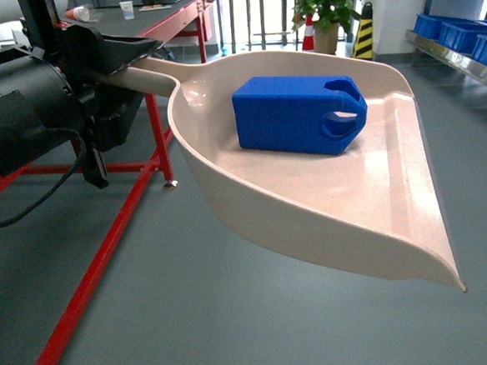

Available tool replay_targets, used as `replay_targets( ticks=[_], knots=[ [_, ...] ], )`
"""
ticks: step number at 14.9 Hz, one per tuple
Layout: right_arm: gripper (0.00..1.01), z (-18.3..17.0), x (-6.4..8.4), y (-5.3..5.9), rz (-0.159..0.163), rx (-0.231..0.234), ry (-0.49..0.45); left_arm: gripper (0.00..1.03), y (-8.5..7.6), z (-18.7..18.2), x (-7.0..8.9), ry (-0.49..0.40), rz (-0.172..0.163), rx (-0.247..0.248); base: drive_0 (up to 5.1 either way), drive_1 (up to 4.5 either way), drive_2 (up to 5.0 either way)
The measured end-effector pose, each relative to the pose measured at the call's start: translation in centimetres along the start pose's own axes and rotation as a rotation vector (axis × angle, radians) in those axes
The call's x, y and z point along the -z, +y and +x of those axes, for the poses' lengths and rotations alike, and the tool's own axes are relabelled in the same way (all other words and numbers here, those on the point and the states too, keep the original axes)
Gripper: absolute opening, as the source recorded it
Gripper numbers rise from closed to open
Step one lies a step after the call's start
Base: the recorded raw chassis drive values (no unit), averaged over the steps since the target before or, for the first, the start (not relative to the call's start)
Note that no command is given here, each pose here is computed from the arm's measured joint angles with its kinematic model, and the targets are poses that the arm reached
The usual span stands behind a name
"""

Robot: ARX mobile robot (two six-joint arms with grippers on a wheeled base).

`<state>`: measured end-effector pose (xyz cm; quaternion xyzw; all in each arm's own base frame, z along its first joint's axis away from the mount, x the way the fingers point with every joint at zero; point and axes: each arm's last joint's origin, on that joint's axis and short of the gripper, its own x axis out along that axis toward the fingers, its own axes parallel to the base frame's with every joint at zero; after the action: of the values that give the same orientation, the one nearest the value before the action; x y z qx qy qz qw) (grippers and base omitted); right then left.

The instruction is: Place part in tray to right shelf

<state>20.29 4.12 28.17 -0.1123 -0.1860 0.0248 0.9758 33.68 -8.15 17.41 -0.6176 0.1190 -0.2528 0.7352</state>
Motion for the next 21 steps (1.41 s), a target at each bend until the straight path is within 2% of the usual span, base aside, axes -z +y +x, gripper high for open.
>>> replay_targets(
  ticks=[21],
  knots=[
    [0.98, -0.02, -0.07, -0.02, 0.001, 0.000, -0.006, 0.14, -0.03, 0.00, -0.01, -0.002, 0.002, 0.003, 0.0, 3.92, -3.9]
  ],
)
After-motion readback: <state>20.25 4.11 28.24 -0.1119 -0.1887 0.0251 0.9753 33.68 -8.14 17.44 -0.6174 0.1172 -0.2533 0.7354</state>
